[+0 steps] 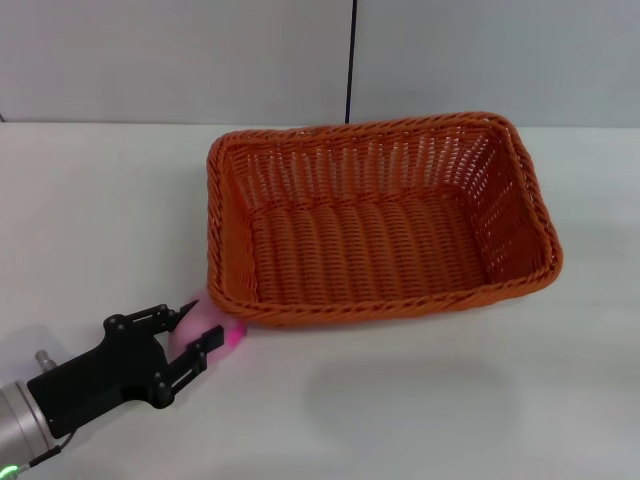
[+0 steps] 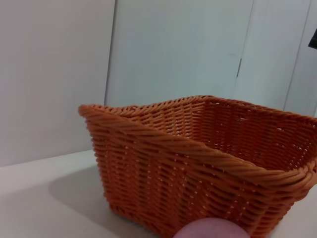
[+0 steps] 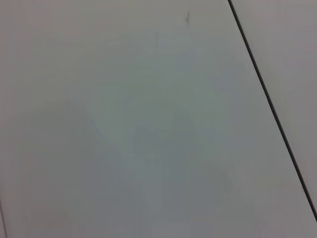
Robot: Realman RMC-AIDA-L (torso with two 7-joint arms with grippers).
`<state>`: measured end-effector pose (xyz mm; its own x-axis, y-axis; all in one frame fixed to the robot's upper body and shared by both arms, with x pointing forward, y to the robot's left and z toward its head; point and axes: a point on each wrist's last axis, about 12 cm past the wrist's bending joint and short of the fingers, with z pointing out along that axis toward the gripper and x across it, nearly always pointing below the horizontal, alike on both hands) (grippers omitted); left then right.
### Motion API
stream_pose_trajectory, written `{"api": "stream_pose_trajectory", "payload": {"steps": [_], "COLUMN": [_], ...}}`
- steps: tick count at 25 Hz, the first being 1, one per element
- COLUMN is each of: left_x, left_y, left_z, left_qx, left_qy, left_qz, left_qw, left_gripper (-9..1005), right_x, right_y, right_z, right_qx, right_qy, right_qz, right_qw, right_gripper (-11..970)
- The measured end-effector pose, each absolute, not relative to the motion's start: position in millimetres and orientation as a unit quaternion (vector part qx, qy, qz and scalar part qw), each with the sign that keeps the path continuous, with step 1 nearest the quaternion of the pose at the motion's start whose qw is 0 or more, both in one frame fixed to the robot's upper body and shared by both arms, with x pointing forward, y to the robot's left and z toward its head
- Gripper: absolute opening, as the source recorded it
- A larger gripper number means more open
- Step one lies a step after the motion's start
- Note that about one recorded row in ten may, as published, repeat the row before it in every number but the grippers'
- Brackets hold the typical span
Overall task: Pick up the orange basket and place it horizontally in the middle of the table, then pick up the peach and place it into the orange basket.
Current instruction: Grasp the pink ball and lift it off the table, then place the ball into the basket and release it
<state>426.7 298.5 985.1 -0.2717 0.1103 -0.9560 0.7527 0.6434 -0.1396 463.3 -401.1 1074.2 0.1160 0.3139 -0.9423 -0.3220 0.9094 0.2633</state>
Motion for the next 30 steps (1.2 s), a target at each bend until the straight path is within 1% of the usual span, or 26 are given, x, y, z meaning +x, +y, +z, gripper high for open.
{"api": "stream_pose_trajectory", "payload": {"steps": [4, 7, 10, 12, 13, 14, 15, 16, 17, 18, 19, 20, 21, 22, 23, 24, 25, 26, 27, 28, 29, 30], "left_x": [425, 424, 422, 421, 420, 420, 422, 422, 425, 425, 429, 438, 438, 443, 455, 455, 467, 467, 472, 482, 482, 485], "left_y": [301, 307, 322, 338, 352, 352, 364, 364, 366, 366, 360, 345, 345, 335, 309, 309, 284, 284, 270, 248, 248, 240], "left_z": [985, 987, 992, 998, 1004, 1004, 1013, 1013, 1021, 1022, 1027, 1035, 1035, 1039, 1045, 1045, 1049, 1049, 1050, 1051, 1051, 1051], "left_qx": [0.29, 0.281, 0.264, 0.237, 0.2, 0.2, 0.151, 0.151, 0.12, 0.118, 0.114, 0.118, 0.118, 0.125, 0.147, 0.147, 0.177, 0.177, 0.196, 0.24, 0.24, 0.259], "left_qy": [0.738, 0.738, 0.739, 0.738, 0.732, 0.732, 0.713, 0.713, 0.688, 0.685, 0.666, 0.633, 0.633, 0.618, 0.592, 0.592, 0.577, 0.577, 0.57, 0.565, 0.565, 0.565], "left_qz": [-0.303, -0.298, -0.284, -0.265, -0.243, -0.243, -0.219, -0.219, -0.208, -0.208, -0.215, -0.233, -0.233, -0.247, -0.281, -0.281, -0.314, -0.314, -0.333, -0.361, -0.361, -0.37], "left_qw": [0.529, 0.536, 0.551, 0.574, 0.604, 0.604, 0.649, 0.649, 0.685, 0.688, 0.705, 0.729, 0.729, 0.736, 0.741, 0.741, 0.733, 0.733, 0.725, 0.702, 0.702, 0.691], "left_gripper": [472, 344, 309, 286, 282, 278, 274, 270, 266, 261, 257, 253, 249, 245, 241, 233, 225, 217, 209, 201, 192, 183], "right_x": [463, 463, 463, 463, 463, 463, 463, 463, 463, 464, 464, 465, 465, 465, 466, 466, 466, 466, 467, 467, 467, 467], "right_y": [-401, -401, -401, -401, -401, -401, -400, -400, -399, -399, -398, -396, -396, -396, -395, -395, -394, -394, -394, -394, -394, -393], "right_z": [1074, 1074, 1074, 1074, 1074, 1074, 1073, 1073, 1073, 1072, 1071, 1070, 1070, 1070, 1070, 1070, 1070, 1070, 1070, 1070, 1070, 1071], "right_qx": [-0.003, -0.003, -0.003, -0.003, -0.003, -0.003, -0.002, -0.002, 0.0, 0.002, 0.002, 0.002, 0.002, 0.002, 0.001, 0.001, 0.0, 0.0, 0.0, -0.001, -0.001, -0.001], "right_qy": [0.63, 0.63, 0.63, 0.629, 0.629, 0.629, 0.63, 0.63, 0.63, 0.63, 0.63, 0.63, 0.63, 0.63, 0.63, 0.63, 0.629, 0.629, 0.628, 0.627, 0.627, 0.627], "right_qz": [0.213, 0.213, 0.213, 0.213, 0.214, 0.214, 0.215, 0.215, 0.217, 0.218, 0.219, 0.22, 0.22, 0.219, 0.219, 0.219, 0.22, 0.22, 0.22, 0.221, 0.221, 0.221], "right_qw": [0.747, 0.747, 0.747, 0.747, 0.747, 0.747, 0.747, 0.747, 0.746, 0.745, 0.745, 0.744, 0.744, 0.745, 0.745, 0.745, 0.746, 0.746, 0.746, 0.747, 0.747, 0.747], "right_gripper": [507, 507, 507, 507, 507, 507, 507, 507, 507, 507, 507, 507, 507, 507, 507, 507, 507, 507, 507, 507, 507, 507]}}
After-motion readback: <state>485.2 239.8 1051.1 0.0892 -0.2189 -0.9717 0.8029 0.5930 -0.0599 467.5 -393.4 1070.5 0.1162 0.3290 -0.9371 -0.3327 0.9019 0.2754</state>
